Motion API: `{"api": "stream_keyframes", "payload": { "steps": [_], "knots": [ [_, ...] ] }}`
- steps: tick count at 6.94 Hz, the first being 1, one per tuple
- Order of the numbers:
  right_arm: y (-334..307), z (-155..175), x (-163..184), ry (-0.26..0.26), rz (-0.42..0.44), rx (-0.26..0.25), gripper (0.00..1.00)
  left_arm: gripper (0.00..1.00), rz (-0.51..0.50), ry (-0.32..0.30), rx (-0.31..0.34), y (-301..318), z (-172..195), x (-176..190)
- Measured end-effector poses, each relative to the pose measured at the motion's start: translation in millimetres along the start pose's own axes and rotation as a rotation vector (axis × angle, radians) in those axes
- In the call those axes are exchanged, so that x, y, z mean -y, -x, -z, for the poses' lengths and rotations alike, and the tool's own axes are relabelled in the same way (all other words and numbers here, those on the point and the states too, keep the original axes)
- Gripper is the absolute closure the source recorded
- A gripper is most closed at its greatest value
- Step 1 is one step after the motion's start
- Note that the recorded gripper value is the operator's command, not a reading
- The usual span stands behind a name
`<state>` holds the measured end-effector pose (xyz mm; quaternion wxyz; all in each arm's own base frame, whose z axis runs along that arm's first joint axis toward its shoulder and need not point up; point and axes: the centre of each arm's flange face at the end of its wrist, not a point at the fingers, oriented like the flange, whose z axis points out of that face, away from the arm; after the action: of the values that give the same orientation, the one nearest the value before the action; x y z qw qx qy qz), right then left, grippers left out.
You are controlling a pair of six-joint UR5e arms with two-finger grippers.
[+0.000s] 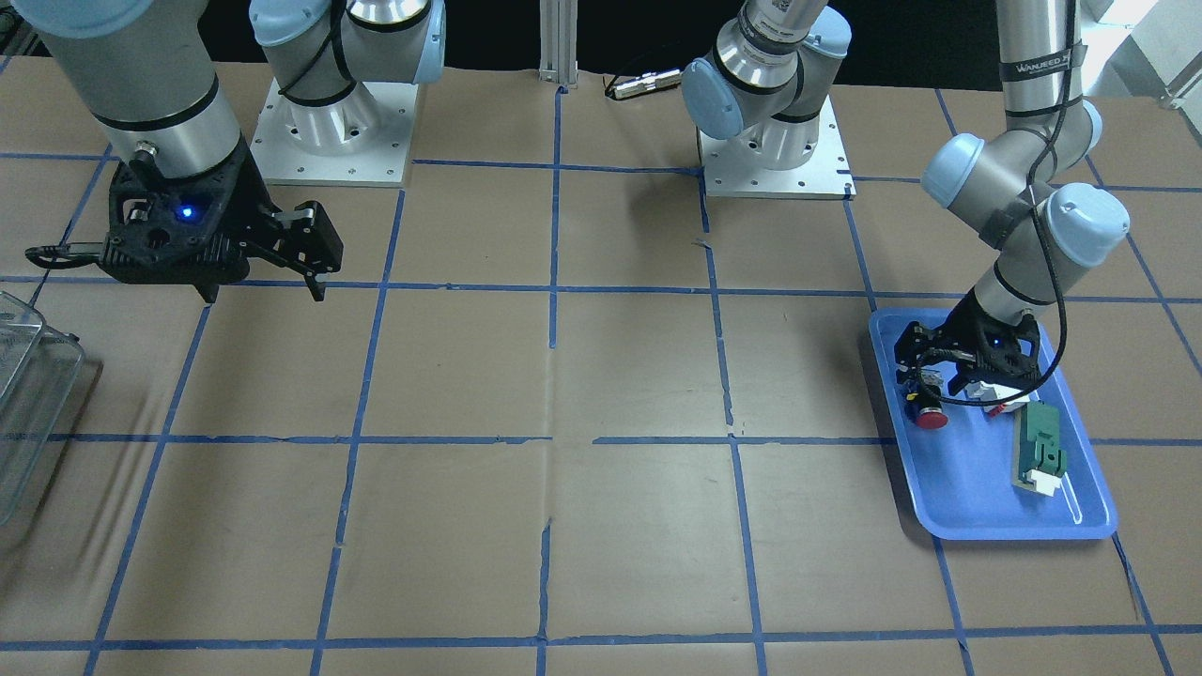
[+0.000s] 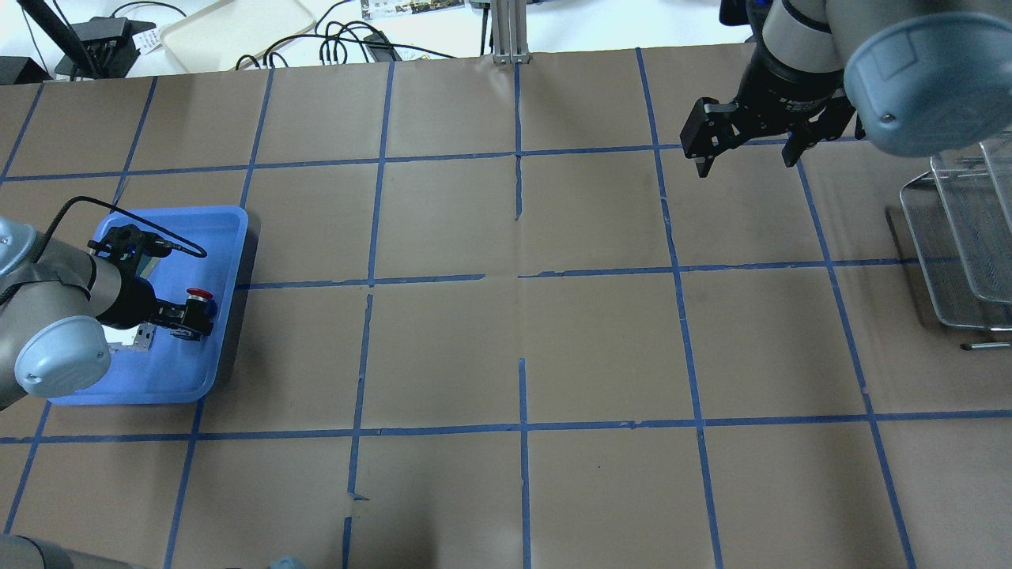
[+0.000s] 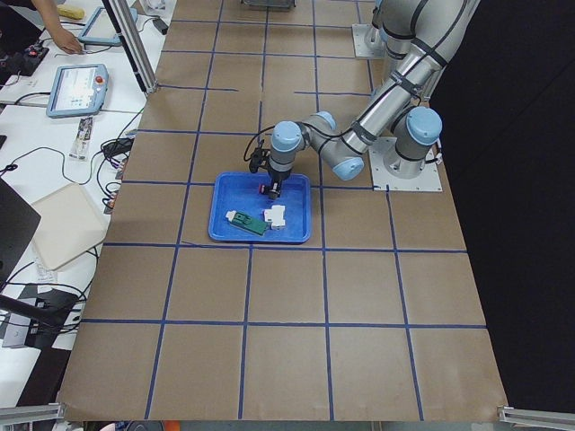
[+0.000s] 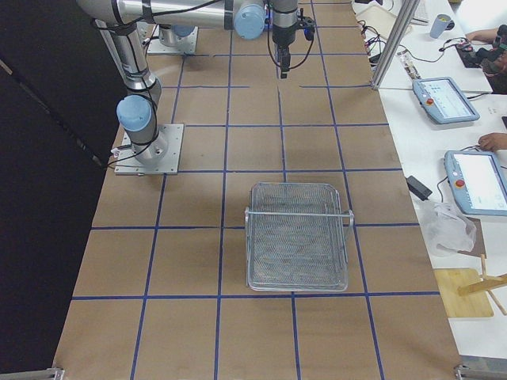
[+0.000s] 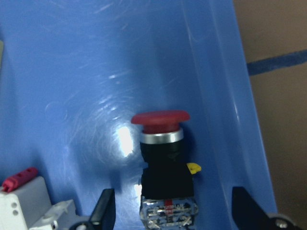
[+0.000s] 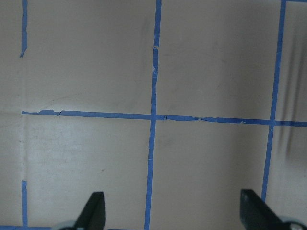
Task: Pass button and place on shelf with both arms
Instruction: 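Close the left gripper around the red stop button's body, then lift the button out of the tray and carry it toward the table center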
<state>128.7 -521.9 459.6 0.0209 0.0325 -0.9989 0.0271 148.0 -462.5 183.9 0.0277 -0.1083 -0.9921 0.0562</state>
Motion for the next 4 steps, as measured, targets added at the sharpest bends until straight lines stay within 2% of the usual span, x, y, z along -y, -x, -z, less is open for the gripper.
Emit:
{"api": "stream_keyframes", "payload": {
  "steps": [4],
  "knots": [
    [0.2, -2.0, 1.4, 0.002, 0.007, -0.001, 0.0, 0.45, 0.0, 0.012, -0.012, -0.1, -7.5, -1.3]
  ]
}}
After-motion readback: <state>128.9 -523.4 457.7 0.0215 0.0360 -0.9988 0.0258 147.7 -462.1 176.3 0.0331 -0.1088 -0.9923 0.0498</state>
